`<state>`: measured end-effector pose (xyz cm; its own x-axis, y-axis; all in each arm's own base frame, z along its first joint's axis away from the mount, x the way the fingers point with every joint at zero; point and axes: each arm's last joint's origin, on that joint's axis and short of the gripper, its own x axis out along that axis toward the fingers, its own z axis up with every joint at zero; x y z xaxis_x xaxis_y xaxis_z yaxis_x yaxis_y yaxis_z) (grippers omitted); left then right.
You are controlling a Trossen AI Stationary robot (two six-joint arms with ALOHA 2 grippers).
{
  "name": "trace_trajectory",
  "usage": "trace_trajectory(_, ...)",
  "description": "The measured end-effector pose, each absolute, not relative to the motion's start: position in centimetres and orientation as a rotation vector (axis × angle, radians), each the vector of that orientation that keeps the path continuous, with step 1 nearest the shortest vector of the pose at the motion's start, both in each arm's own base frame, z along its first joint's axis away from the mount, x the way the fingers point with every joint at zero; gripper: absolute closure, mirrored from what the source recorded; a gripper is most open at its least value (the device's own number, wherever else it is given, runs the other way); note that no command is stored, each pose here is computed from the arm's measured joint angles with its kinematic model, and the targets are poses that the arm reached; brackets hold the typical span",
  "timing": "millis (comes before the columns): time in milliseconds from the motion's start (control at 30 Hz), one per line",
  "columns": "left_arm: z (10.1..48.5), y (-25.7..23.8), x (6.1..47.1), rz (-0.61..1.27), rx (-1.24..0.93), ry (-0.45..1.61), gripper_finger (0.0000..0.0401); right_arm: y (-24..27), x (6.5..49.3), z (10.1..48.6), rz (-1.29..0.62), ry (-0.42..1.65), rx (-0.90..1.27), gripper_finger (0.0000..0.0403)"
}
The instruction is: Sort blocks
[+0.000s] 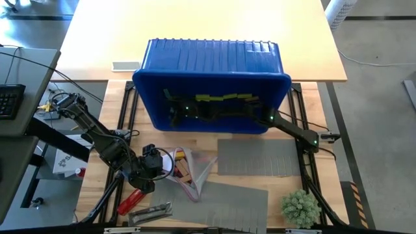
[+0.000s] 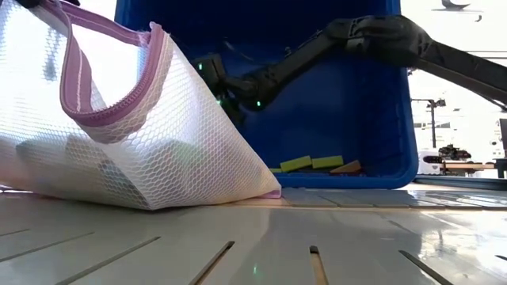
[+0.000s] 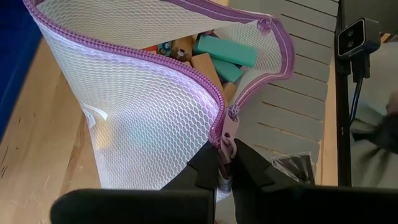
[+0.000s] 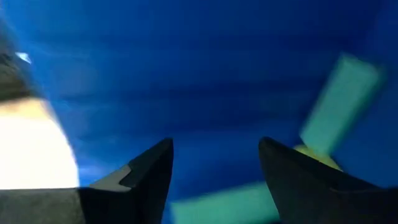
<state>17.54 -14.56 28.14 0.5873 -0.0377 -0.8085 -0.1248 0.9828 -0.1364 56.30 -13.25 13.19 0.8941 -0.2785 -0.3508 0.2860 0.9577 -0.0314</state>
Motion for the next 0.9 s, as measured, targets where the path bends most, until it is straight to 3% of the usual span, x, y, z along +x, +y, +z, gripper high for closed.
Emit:
trace_trajectory(233, 28.1, -14.6, 17.5, 0.051, -0.186, 0.943, 0.04, -16.1, 55.4, 12.0, -0.36, 0.39, 0.109, 0.0183)
trace_trajectory(567, 28.1, -14.6, 17.5, 0.051, -0.186, 0.943, 0.04, -14.0, 55.1, 10.7, -0.332, 0.566, 0.109, 0.0183)
trace_trajectory(900, 28.1, -14.6, 17.5, 0.051, -0.186, 0.943, 0.04, -12.6, 51.6, 15.0, -0.35, 0.949, 0.012, 0.0183)
